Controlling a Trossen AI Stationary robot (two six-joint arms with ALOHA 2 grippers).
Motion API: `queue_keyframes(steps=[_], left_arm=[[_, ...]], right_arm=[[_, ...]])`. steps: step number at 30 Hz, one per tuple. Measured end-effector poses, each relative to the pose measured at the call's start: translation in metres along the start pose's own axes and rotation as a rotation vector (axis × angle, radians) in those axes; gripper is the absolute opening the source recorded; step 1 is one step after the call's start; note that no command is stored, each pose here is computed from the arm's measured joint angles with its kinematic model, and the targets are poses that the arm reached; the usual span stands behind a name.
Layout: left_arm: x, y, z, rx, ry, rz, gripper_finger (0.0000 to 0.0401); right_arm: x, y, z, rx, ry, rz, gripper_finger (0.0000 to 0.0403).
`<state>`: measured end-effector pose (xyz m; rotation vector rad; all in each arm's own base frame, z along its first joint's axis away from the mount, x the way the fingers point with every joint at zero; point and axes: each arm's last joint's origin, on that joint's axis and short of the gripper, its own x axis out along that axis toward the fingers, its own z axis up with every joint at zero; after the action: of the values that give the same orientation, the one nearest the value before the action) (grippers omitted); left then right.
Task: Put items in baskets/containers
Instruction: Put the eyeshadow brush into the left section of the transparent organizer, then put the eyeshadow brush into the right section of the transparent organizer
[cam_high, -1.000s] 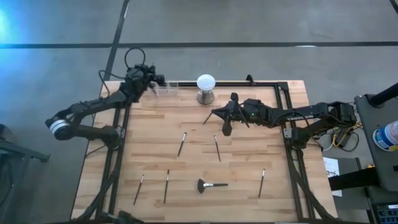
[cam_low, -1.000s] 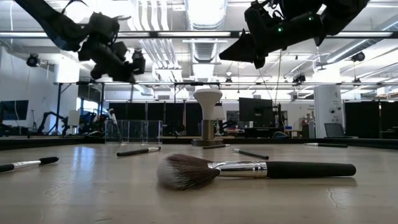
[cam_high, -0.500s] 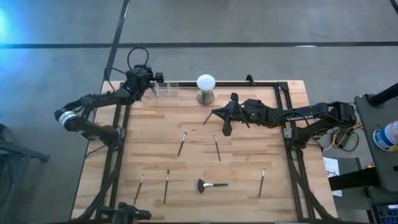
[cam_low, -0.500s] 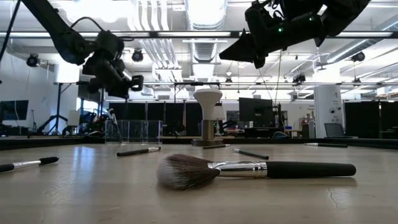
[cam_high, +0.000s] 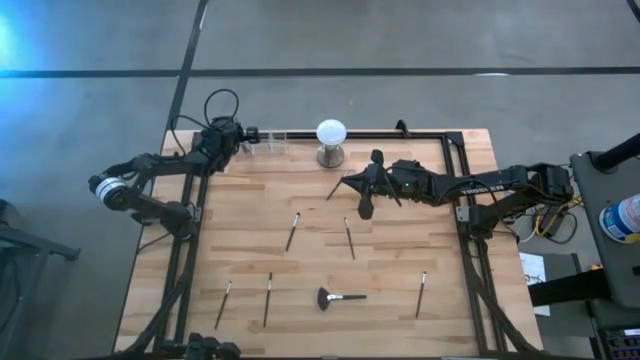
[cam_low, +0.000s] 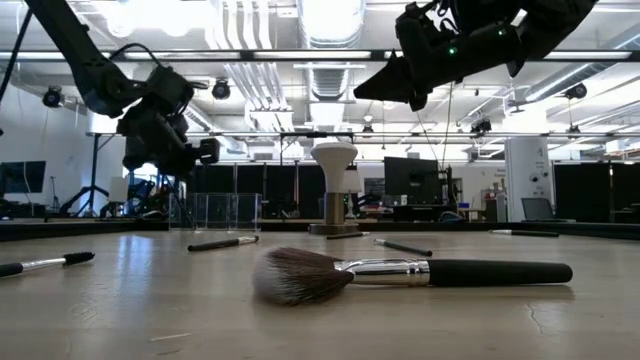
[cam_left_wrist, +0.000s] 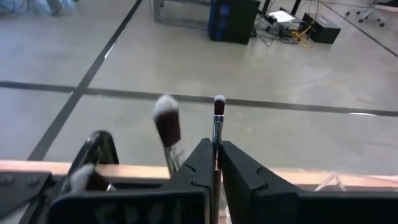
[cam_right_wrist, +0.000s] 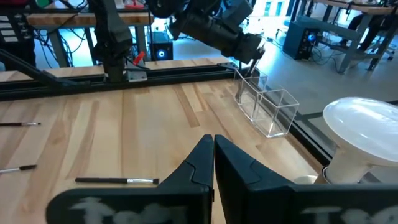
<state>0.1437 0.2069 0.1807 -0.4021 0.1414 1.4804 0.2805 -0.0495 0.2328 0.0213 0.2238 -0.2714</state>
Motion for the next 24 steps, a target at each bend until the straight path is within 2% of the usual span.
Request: queue_keyframes(steps=[12,19,21,24], left_arm=[[0.0,-0.001,0.003,-0.03,-0.01,-0.008,0.0054],[-0.009,-0.001,0.014,-0.025,-0.048,-0.037,0.0083],[-0.013,-0.001,0.02,-0.01,-0.068,-0.061,0.0084],[-0.022,-0.002,0.029,0.011,-0.089,-0.152,0.0079]], right_arm=[[0.0,0.0,0.0,0.0,0.0,0.0,0.0008],[0.0,0.0,0.0,0.0,0.0,0.001,0.0008],[0.0,0.0,0.0,0.006,0.001,0.001,0.0008],[0.0,0.0,-0.001,0.007,0.006,0.001,0.0008]])
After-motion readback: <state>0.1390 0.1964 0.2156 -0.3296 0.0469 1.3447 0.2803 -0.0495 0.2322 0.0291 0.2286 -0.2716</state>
